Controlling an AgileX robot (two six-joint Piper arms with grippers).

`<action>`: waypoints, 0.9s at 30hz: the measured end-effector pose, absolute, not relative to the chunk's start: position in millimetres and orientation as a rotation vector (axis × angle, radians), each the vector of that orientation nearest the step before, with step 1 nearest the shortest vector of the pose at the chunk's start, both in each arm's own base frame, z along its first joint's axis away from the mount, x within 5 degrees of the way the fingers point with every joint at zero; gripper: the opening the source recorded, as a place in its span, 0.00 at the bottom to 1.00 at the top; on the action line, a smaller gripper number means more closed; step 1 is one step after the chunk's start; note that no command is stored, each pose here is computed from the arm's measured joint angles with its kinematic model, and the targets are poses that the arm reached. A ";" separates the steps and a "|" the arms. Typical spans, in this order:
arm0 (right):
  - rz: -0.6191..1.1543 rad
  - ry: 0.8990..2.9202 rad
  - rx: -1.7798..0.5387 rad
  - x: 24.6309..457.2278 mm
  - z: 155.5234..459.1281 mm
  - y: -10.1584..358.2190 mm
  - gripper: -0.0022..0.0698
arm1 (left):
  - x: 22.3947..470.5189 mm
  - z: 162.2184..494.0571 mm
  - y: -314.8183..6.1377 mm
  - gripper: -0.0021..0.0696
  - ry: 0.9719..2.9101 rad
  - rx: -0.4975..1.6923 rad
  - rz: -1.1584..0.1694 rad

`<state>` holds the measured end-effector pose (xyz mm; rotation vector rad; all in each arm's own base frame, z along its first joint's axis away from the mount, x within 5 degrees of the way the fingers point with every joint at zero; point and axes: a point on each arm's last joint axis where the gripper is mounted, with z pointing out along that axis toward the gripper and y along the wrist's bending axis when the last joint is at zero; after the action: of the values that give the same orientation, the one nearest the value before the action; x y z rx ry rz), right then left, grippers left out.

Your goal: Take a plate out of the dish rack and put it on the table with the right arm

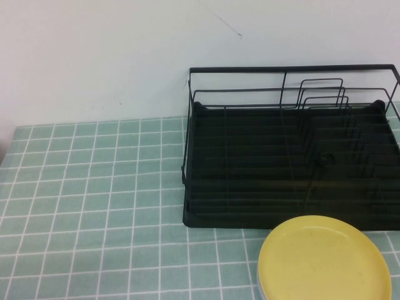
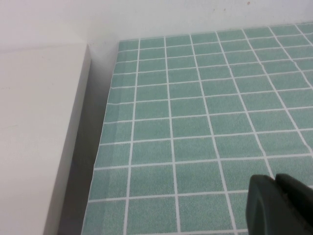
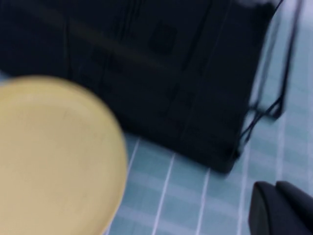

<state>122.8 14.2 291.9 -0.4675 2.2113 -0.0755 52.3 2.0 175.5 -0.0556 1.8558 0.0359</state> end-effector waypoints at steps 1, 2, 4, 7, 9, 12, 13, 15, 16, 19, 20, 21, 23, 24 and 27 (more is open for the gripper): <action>-0.092 2.125 -0.452 115.7 288.3 13.2 0.03 | 52.3 175.5 2.0 0.02 1.856 -0.056 0.036; -0.104 2.062 -0.436 107.4 282.3 12.0 0.03 | 52.3 175.5 2.0 0.02 1.856 -0.056 0.036; -0.138 1.919 -0.390 86.4 264.8 8.2 0.03 | 52.3 175.5 2.0 0.02 1.856 -0.056 0.036; -0.177 1.791 -0.333 64.3 235.6 4.3 0.03 | 52.3 175.5 2.0 0.02 1.856 -0.056 0.036; -0.190 1.754 -0.316 56.6 219.7 3.3 0.03 | 52.3 175.5 2.0 0.02 1.856 -0.056 0.036; -0.195 1.744 -0.309 53.0 196.3 2.9 0.03 | 52.3 175.5 2.0 0.02 1.856 -0.056 0.036; -0.192 1.759 -0.310 53.5 188.0 3.0 0.03 | 52.3 175.5 2.0 0.02 1.856 -0.056 0.036; -0.168 1.800 -0.297 53.6 176.9 3.2 0.03 | 52.3 175.5 2.0 0.02 1.856 -0.056 0.036; -0.159 1.830 -0.296 53.0 173.9 3.3 0.03 | 52.3 175.5 2.0 0.02 1.856 -0.056 0.036; -0.150 1.866 -0.298 52.0 170.4 3.5 0.03 | 52.3 175.5 2.0 0.02 1.856 -0.056 0.036; -0.150 1.867 -0.298 51.9 170.8 3.5 0.03 | 52.3 175.5 2.0 0.02 1.856 -0.056 0.036; -0.149 1.871 -0.299 51.8 170.4 3.6 0.03 | 52.3 175.5 2.0 0.02 1.856 -0.056 0.036; -0.148 1.873 -0.299 51.7 170.2 3.6 0.03 | 52.3 175.5 2.0 0.02 1.856 -0.056 0.036; -0.147 1.875 -0.298 51.6 170.5 3.6 0.03 | 52.3 175.5 2.0 0.02 1.856 -0.056 0.036; -0.147 1.875 -0.298 51.6 170.5 3.6 0.03 | 52.3 175.5 2.0 0.02 1.856 -0.056 0.036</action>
<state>51.6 3.6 170.5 -0.2979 1.8747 -0.1468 52.3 2.0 175.5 -0.0556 1.8558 0.0359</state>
